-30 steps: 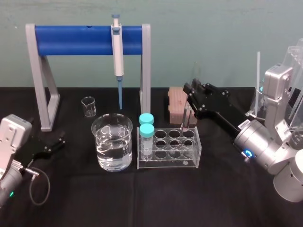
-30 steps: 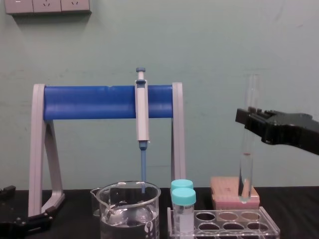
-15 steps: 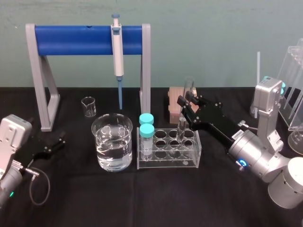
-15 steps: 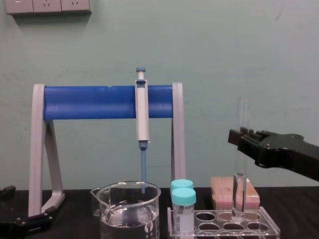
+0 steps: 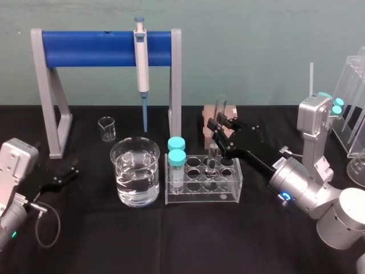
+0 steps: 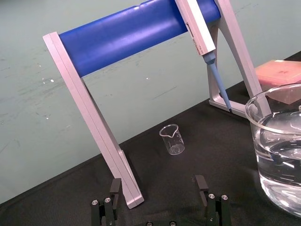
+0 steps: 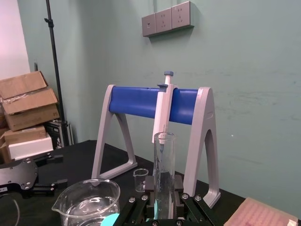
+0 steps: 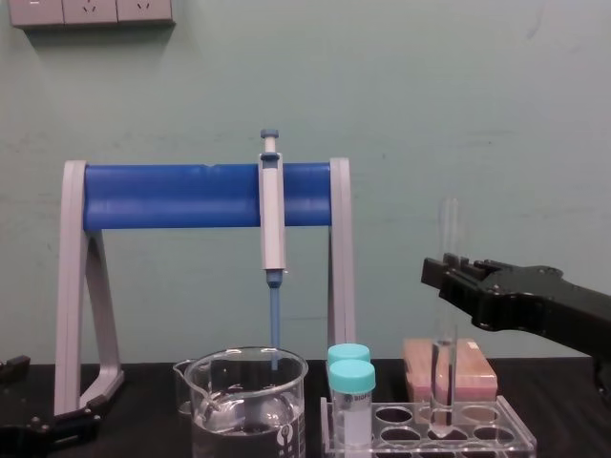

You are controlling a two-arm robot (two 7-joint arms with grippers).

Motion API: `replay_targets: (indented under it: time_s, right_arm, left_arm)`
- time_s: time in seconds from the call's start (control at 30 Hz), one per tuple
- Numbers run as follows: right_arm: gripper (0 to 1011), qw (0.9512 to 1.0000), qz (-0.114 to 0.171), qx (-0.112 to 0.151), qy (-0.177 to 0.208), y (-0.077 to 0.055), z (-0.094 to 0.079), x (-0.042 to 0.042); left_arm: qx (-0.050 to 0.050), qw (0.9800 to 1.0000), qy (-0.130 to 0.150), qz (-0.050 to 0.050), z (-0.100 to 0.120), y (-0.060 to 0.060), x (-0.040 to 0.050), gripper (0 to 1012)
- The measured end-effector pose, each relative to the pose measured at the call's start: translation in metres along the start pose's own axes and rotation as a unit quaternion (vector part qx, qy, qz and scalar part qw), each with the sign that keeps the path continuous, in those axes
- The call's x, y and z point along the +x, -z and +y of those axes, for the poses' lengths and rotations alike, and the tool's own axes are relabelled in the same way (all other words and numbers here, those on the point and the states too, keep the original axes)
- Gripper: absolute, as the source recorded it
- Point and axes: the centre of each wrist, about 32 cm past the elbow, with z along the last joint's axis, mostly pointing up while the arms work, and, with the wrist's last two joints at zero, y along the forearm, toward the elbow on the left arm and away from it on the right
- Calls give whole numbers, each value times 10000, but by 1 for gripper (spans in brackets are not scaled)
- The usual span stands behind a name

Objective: Hold the test tube with one hand and immerse one end into the beaker, then return it to the test tube rack.

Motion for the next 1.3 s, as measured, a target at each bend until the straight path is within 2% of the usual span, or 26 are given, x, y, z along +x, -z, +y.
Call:
replay_targets:
  time_s: [0.6,1.3]
  right_arm:
    - [226,9999,65,-80,-36,69,50,22]
    - [225,9999,57,-136,-48,212,59,52]
  left_arm:
    - [0,10000,0,0,0,0,0,1000]
    - [0,10000,0,0,0,0,0,1000]
